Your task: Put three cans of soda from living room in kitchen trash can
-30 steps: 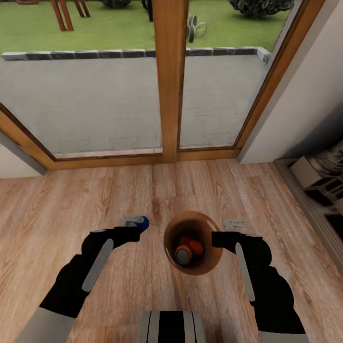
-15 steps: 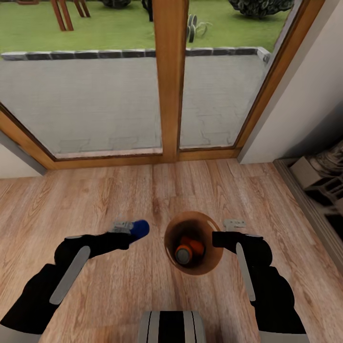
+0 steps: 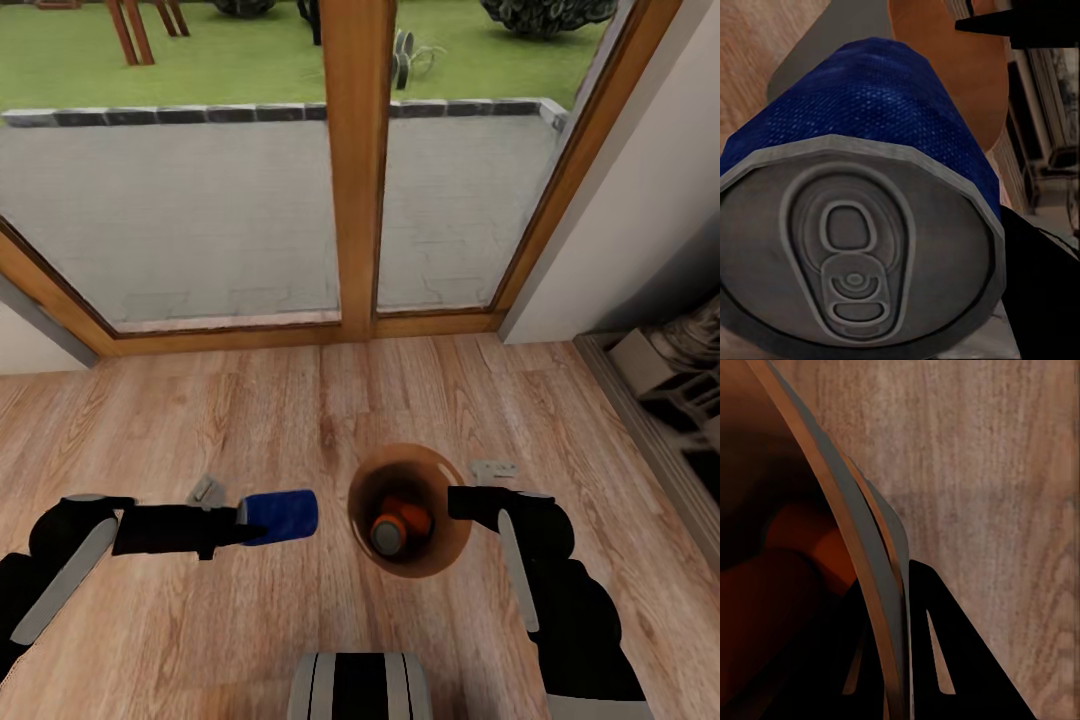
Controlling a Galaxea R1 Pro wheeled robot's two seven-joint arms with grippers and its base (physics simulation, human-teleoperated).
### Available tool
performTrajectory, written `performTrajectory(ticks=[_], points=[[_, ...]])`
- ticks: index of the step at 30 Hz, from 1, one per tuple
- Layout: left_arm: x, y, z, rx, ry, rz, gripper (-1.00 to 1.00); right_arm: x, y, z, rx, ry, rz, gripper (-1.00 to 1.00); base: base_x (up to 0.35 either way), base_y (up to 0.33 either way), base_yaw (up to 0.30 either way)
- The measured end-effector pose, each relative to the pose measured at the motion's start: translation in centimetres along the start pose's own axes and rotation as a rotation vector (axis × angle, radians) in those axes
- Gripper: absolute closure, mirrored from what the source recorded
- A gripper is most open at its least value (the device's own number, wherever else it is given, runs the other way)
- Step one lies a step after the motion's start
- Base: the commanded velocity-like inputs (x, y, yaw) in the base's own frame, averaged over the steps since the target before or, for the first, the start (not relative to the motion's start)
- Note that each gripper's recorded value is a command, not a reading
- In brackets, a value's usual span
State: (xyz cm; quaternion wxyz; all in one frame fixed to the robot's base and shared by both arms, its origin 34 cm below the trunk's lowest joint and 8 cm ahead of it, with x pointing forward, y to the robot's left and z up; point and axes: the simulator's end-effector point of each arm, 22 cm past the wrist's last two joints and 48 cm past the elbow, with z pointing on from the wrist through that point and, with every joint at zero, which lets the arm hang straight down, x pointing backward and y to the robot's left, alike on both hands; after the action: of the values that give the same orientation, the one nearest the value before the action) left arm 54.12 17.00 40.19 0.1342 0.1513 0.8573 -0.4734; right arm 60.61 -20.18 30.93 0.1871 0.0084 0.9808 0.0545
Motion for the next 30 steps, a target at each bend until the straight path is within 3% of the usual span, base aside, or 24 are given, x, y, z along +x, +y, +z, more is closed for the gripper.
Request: performTrajectory(ticks=[5,9,16,30], points=[[0.3,-0.6,0.0,0.027,0.011,-0.004,1.0,0.0,0.2,0.0,-0.009,0.0,0.004,1.0,0.0,0.0,0.0],[1.0,-0.7,0.3,0.027,0.041,-0.033,1.0,0.0,0.1,0.0,-0.004,0.0,0.002,1.0,0.0,0.0,0.0],[2.7,-3.5,2.8,0.106,0.105,-0.089,1.0,0.0,0.1,0.0,-0.005,0.0,0.003,1.0,0.0,0.0,0.0],[1.5,-7.5,6.1,0.226,0.068,-0.123,1.0,0.0,-0.3,0.0,0.018,-0.001,0.013,1.0,0.0,0.0,0.0]])
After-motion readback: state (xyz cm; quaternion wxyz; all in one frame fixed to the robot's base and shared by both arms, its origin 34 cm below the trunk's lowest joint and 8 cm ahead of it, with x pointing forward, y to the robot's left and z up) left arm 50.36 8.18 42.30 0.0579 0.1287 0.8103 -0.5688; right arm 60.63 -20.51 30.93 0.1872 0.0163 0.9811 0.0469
